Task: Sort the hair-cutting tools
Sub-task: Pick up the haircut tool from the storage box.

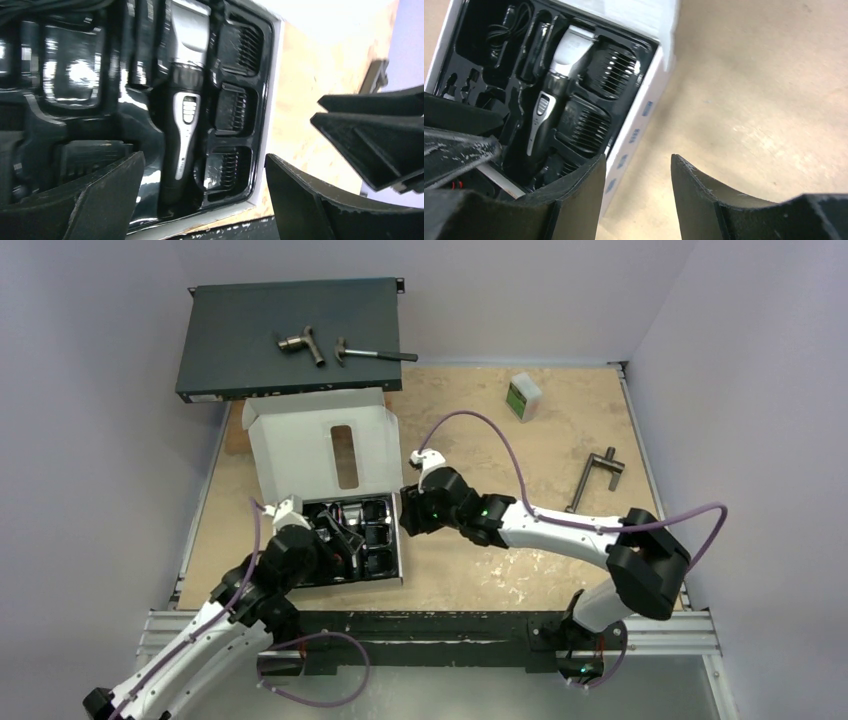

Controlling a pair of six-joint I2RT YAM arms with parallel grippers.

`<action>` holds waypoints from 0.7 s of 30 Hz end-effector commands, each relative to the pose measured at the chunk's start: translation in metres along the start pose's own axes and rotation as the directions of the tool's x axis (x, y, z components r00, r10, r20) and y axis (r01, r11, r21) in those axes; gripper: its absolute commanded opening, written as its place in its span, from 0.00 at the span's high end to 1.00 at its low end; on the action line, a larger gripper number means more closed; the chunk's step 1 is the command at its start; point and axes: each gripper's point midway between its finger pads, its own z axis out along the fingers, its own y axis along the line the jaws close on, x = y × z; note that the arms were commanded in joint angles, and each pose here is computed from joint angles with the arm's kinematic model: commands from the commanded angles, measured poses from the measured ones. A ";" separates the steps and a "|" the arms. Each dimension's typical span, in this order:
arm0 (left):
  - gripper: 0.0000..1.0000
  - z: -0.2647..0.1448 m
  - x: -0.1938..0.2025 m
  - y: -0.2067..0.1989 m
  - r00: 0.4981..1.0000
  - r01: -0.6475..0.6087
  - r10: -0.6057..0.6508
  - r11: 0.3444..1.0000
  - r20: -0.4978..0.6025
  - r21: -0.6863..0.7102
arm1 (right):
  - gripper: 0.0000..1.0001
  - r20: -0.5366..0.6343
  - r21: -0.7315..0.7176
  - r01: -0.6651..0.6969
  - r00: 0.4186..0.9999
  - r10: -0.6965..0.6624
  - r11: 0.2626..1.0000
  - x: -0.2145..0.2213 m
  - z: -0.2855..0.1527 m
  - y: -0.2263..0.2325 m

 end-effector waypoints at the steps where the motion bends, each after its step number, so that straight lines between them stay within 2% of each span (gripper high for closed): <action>1: 0.12 0.005 0.007 -0.055 0.995 -0.071 0.087 0.970 -0.057 0.231 | 0.50 0.101 -0.044 -0.074 0.992 0.078 0.996 -0.018 -0.015 0.003; 5: 0.22 0.011 0.003 -0.066 0.994 -0.091 0.105 0.962 -0.037 0.257 | 0.51 0.107 -0.066 -0.075 0.991 0.082 0.995 -0.010 -0.019 0.001; 14: 0.56 0.039 0.004 -0.068 0.987 -0.120 0.138 0.974 -0.085 0.194 | 0.52 0.112 -0.105 -0.068 0.990 0.080 0.992 0.006 -0.024 -0.009; 21: 0.64 0.049 -0.004 -0.064 0.986 -0.136 0.147 0.983 -0.085 0.123 | 0.53 0.119 -0.134 -0.044 0.991 0.060 0.990 0.009 -0.029 -0.010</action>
